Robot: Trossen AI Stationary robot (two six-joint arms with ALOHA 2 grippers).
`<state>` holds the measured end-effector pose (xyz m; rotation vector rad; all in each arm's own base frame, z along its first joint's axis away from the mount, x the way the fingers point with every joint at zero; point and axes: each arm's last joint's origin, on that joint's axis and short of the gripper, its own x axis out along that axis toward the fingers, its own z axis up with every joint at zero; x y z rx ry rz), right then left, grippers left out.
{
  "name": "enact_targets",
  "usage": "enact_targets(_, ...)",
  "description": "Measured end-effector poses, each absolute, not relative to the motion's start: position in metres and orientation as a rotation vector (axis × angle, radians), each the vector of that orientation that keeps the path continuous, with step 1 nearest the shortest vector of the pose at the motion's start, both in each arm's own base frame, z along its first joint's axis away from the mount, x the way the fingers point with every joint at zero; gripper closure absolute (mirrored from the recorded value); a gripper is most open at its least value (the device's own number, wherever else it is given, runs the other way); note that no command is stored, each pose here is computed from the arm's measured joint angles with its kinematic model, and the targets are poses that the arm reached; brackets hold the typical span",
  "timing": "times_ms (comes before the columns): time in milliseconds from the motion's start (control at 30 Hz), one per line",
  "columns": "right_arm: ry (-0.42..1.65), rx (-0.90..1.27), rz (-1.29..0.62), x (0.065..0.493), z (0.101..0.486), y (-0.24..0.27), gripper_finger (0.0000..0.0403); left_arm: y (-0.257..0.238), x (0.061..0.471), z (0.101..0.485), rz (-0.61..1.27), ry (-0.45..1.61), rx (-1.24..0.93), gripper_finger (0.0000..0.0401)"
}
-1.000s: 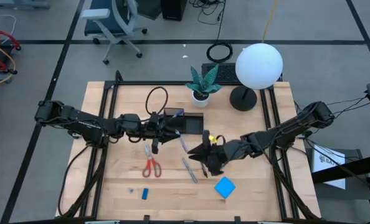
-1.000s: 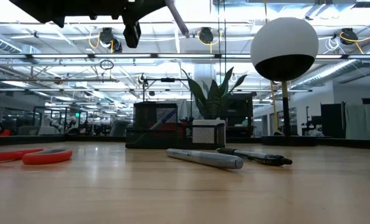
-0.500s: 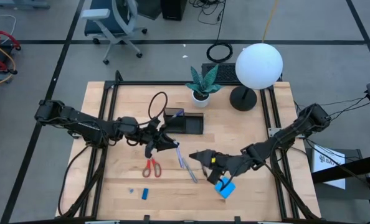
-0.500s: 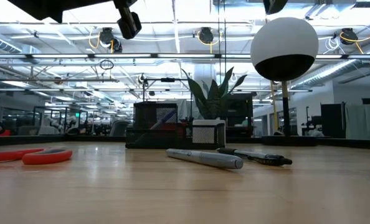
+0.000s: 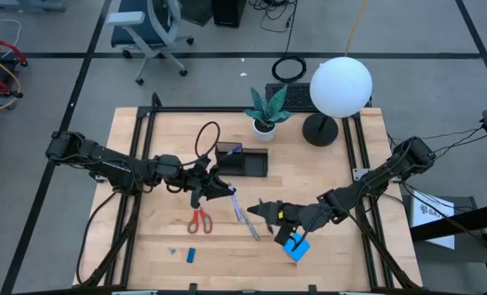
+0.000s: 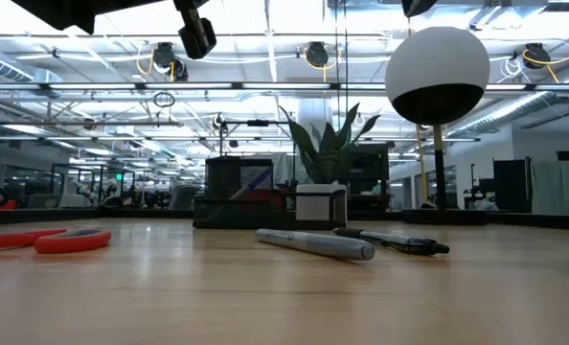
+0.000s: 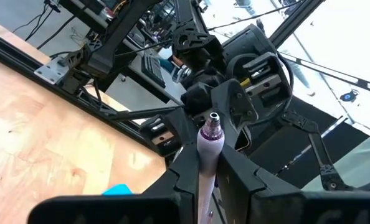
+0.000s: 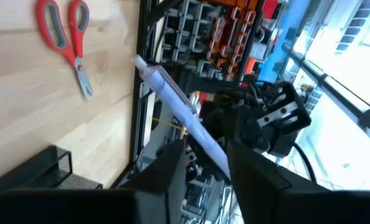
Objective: Pick and place office supplies into organizer
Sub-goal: Put the purple pen into the black desk organizer
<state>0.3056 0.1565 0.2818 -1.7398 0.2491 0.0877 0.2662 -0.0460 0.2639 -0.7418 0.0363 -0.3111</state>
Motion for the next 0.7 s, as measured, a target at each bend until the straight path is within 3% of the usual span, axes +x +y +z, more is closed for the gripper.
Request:
enact_targets(333, 0.168, -1.717, 0.151, 0.311, 0.283, 0.150, 0.0208, -0.047, 0.266, 0.265, -0.309, 0.028, -0.758, 0.0360)
enact_targets(700, 0.116, -1.702, 0.181, 0.320, 0.284, 0.136, 0.0205, -0.048, 0.265, 0.268, -0.321, -0.009, -0.754, 0.0360)
